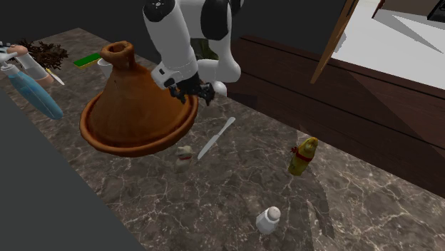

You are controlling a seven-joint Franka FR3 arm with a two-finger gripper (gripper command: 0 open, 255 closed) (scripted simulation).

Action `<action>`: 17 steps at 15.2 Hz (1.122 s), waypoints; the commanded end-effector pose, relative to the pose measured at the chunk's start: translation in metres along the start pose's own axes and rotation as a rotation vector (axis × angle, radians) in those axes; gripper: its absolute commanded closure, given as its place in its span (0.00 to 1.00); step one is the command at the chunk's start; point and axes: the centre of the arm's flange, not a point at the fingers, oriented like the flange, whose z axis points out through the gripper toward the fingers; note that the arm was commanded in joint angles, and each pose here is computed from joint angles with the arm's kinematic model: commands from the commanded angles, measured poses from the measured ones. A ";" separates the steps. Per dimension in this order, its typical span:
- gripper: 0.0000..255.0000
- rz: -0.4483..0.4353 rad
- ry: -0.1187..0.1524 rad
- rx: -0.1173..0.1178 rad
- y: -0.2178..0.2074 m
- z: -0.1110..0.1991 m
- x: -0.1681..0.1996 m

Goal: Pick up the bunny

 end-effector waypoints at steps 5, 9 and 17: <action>0.00 0.000 -0.032 0.028 -0.001 -0.027 0.080; 0.00 0.001 -0.053 0.047 -0.001 -0.044 0.133; 0.00 0.001 -0.073 0.065 0.001 -0.039 0.189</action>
